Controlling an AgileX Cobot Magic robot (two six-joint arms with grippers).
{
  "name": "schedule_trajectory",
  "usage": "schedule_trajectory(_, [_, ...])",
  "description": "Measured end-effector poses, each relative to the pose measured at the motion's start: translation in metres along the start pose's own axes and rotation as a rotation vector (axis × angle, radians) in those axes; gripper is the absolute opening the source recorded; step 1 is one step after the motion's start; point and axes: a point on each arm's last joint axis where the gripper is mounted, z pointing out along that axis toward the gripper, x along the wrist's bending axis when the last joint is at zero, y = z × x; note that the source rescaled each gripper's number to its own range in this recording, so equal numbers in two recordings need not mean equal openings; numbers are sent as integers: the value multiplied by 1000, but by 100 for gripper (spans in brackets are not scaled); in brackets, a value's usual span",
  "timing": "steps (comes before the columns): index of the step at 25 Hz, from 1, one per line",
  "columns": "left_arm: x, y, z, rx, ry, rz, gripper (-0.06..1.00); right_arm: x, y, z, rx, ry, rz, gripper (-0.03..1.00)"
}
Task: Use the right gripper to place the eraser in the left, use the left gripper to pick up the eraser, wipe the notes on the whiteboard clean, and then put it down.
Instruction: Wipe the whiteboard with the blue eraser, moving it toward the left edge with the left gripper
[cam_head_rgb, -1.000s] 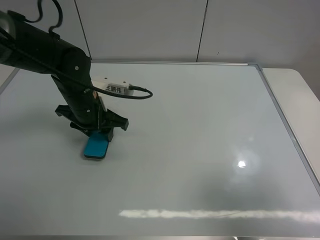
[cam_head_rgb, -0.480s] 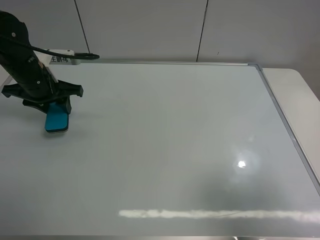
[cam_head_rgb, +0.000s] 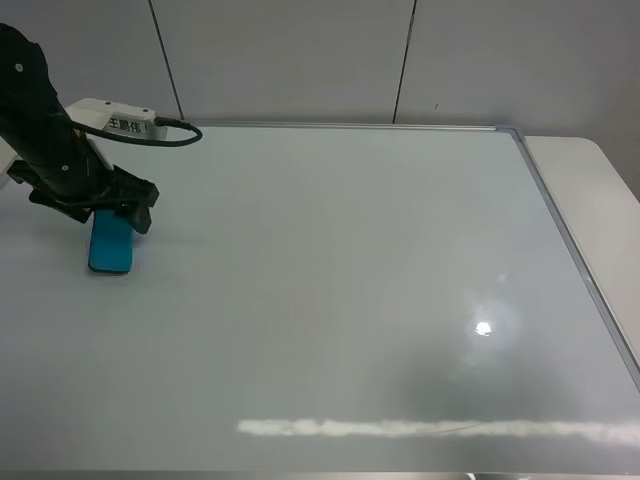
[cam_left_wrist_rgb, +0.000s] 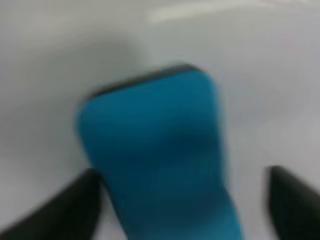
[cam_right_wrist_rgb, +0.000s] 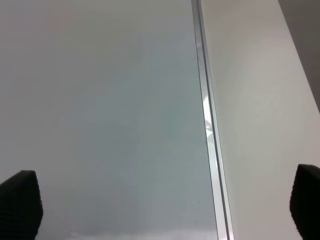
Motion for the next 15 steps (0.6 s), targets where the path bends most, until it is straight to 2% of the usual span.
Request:
schedule_trajectory(1, [0, 0, 2, 5, -4, 0, 82, 0, 0, 0, 0, 0, 0, 100])
schedule_trajectory(2, [-1, -1, 4, 13, -7, -4, 90, 0, 0, 0, 0, 0, 0, 100])
schedule_trajectory(4, [-1, -1, 7, 21, -8, -6, 96, 0, 0, 0, 0, 0, 0, 100])
schedule_trajectory(10, [-1, -1, 2, 10, -7, -5, 99, 0, 0, 0, 0, 0, 0, 100])
schedule_trajectory(15, [-2, 2, -32, -79, 0, 16, 99, 0, 0, 0, 0, 0, 0, 100])
